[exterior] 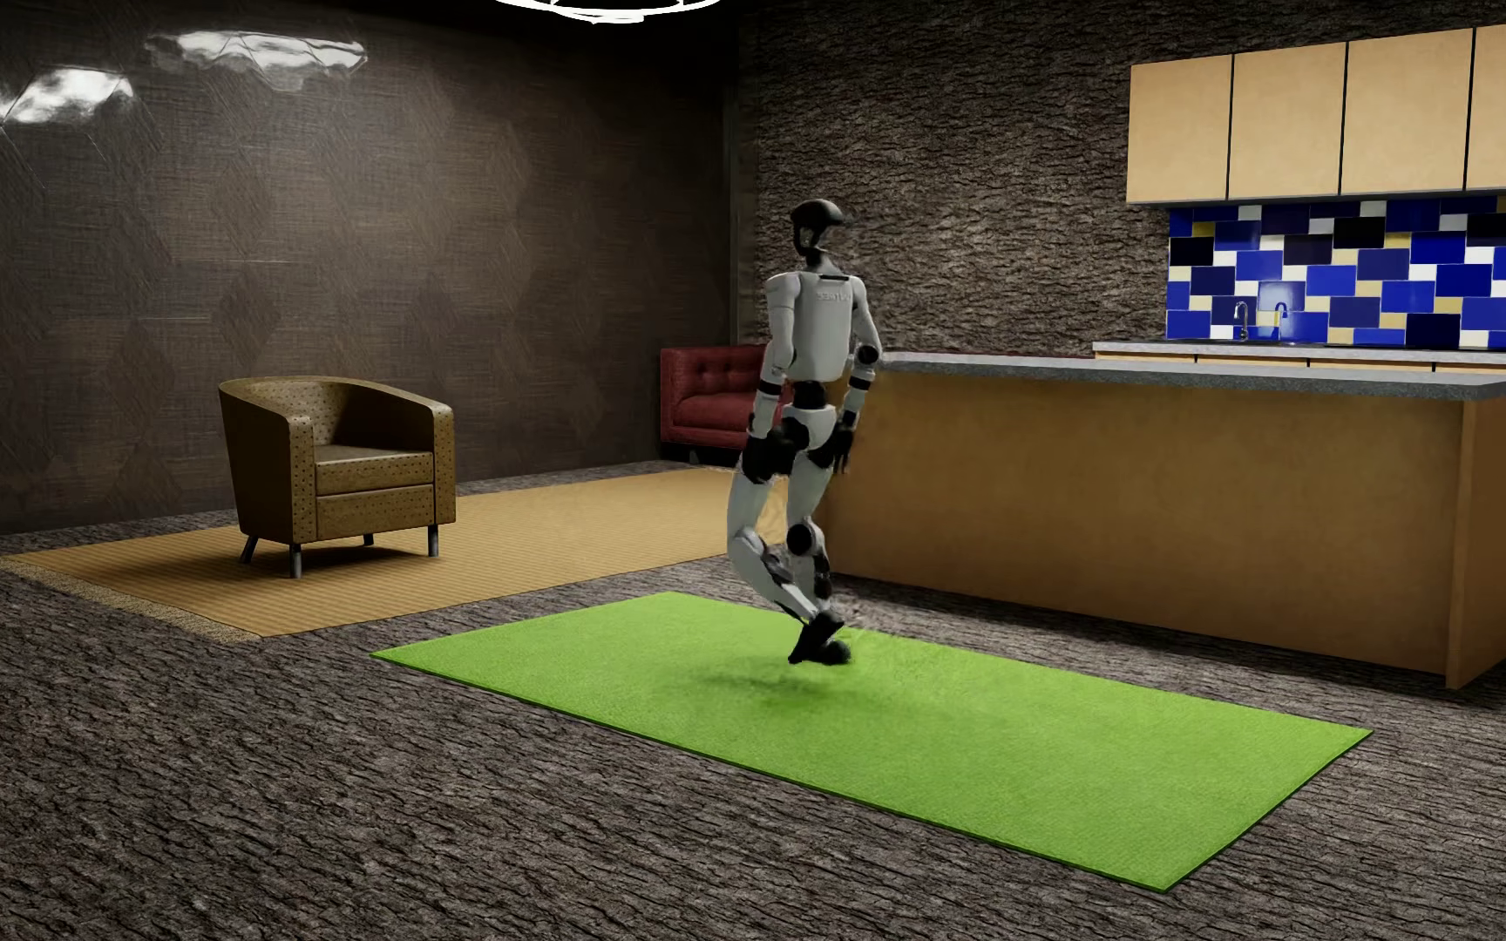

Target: Walk towards the armchair

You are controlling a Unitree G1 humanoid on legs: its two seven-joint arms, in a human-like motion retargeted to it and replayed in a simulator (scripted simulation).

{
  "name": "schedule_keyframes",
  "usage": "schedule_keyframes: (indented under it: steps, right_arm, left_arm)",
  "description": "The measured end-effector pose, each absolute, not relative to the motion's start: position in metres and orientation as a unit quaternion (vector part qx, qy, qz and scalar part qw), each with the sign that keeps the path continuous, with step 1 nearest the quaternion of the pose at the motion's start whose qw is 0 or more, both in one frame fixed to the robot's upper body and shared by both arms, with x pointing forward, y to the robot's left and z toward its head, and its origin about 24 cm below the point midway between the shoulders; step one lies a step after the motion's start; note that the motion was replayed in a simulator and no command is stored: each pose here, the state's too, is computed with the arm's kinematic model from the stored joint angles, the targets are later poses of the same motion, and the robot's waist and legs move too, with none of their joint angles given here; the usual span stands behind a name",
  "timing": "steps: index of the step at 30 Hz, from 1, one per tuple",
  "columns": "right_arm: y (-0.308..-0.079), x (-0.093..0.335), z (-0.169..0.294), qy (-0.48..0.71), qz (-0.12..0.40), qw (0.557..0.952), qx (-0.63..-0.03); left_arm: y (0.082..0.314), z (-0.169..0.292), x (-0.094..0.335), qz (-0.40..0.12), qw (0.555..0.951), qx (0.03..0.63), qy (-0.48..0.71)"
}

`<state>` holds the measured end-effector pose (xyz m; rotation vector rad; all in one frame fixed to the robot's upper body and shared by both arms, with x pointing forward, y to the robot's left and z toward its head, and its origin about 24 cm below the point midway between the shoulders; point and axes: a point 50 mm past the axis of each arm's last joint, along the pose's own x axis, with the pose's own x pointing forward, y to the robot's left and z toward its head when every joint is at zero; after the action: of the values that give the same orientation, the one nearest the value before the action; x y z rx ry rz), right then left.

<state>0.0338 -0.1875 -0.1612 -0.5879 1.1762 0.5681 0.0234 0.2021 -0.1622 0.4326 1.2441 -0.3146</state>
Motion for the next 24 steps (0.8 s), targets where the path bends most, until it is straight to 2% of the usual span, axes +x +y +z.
schedule_keyframes:
  steps: [1,3,6,8,11,13,15,16,18,20,22,24]
  right_arm:
    - [-0.185,0.051,-0.158,0.512,0.276,0.762,-0.285]
    - [-0.188,0.089,-0.148,0.470,0.257,0.792,-0.293]
    - [-0.202,0.139,-0.130,0.421,0.199,0.835,-0.293]
    - [-0.209,0.149,-0.121,0.402,0.175,0.852,-0.285]
    - [-0.202,0.110,-0.140,0.459,0.169,0.836,-0.249]
    - [-0.189,0.090,-0.149,0.481,0.211,0.811,-0.258]
    - [-0.184,0.064,-0.152,0.499,0.226,0.800,-0.246]
    - [-0.185,0.042,-0.161,0.535,0.241,0.769,-0.255]
    - [-0.194,0.015,-0.164,0.576,0.218,0.750,-0.241]
    - [-0.196,-0.008,-0.165,0.594,0.238,0.727,-0.247]
    - [-0.198,-0.028,-0.164,0.613,0.252,0.705,-0.252]
    - [-0.205,-0.039,-0.163,0.630,0.243,0.693,-0.252]
  left_arm:
    - [0.203,-0.162,0.011,-0.151,0.770,0.201,0.586]
    - [0.214,-0.162,-0.005,-0.139,0.754,0.205,0.608]
    - [0.220,-0.162,-0.018,-0.142,0.735,0.213,0.628]
    - [0.221,-0.163,-0.019,-0.155,0.728,0.223,0.629]
    - [0.225,-0.164,-0.022,-0.144,0.720,0.223,0.641]
    - [0.219,-0.164,-0.001,-0.142,0.745,0.218,0.614]
    - [0.209,-0.160,0.027,-0.154,0.778,0.217,0.570]
    - [0.209,-0.157,0.042,-0.156,0.791,0.223,0.548]
    - [0.208,-0.148,0.068,-0.144,0.821,0.219,0.507]
    - [0.220,-0.136,0.091,-0.117,0.844,0.223,0.473]
    - [0.232,-0.134,0.093,-0.087,0.848,0.217,0.475]
    - [0.235,-0.142,0.072,-0.063,0.835,0.199,0.509]
